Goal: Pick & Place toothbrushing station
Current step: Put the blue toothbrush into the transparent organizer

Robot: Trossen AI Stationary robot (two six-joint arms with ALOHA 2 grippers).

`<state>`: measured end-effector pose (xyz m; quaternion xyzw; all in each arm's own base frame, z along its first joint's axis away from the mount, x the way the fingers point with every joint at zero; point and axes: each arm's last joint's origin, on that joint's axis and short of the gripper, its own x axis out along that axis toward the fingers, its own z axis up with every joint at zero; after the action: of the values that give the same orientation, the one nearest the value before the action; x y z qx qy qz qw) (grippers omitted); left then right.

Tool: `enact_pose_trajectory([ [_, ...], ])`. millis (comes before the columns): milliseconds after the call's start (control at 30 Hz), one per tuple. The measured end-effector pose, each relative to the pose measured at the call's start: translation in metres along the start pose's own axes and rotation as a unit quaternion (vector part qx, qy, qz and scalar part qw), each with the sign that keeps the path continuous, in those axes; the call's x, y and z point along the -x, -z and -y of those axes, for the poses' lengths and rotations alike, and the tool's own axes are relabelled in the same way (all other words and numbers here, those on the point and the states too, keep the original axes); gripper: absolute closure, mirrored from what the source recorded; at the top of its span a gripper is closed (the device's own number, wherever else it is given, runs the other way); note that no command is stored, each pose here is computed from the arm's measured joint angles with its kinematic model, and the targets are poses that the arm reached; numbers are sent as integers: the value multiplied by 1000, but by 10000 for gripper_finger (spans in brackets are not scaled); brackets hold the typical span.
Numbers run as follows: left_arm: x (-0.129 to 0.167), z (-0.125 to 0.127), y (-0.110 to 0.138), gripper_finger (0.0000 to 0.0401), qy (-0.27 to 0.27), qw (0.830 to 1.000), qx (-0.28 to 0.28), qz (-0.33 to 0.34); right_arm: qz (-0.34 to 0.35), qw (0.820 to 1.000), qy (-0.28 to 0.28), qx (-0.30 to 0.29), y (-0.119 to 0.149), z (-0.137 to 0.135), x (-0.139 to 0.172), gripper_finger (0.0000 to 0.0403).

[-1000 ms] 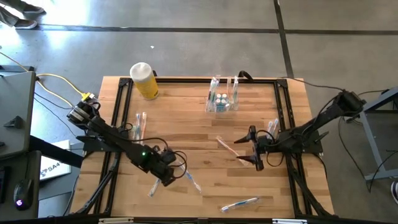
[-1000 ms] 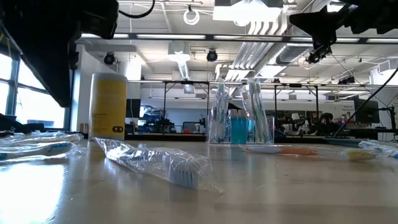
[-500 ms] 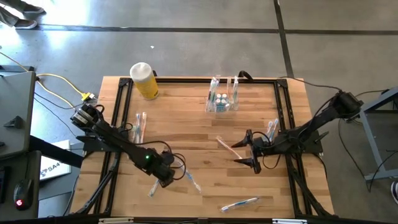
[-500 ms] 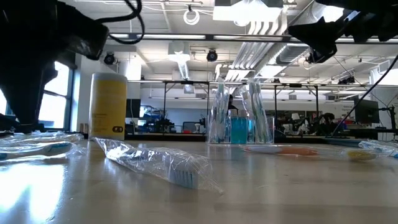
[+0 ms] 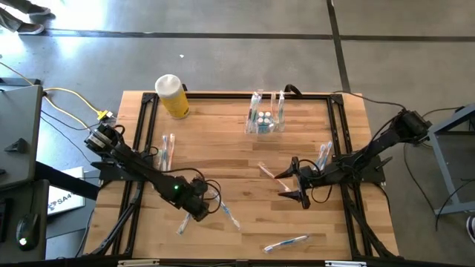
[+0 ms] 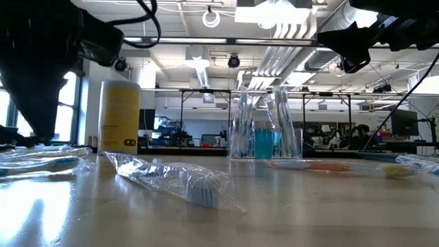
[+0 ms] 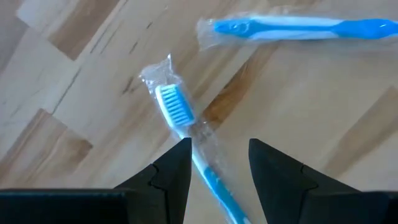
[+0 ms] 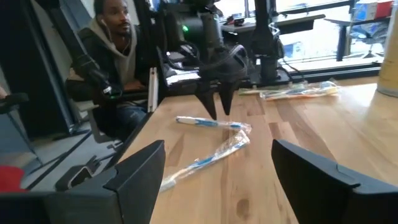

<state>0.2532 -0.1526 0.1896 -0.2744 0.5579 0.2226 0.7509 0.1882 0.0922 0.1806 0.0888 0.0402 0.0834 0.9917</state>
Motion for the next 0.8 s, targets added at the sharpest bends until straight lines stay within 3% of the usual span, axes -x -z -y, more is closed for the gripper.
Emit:
enact_pose_trajectory([
  [300, -27, 1, 5, 247, -46, 998, 18, -41, -5, 999, -32, -4, 1, -5, 1, 117],
  [600, -56, 0, 11, 249, -100, 993, -9, -59, 8, 999, -51, -9, -1, -13, 4, 117],
  [700, -65, 0, 13, 270, -114, 991, -32, -69, 9, 998, -53, -22, -1, -14, 4, 117],
  [800, -66, 0, 14, 324, -111, 990, -43, -76, -5, 998, -59, -29, 2, -17, 5, 117],
])
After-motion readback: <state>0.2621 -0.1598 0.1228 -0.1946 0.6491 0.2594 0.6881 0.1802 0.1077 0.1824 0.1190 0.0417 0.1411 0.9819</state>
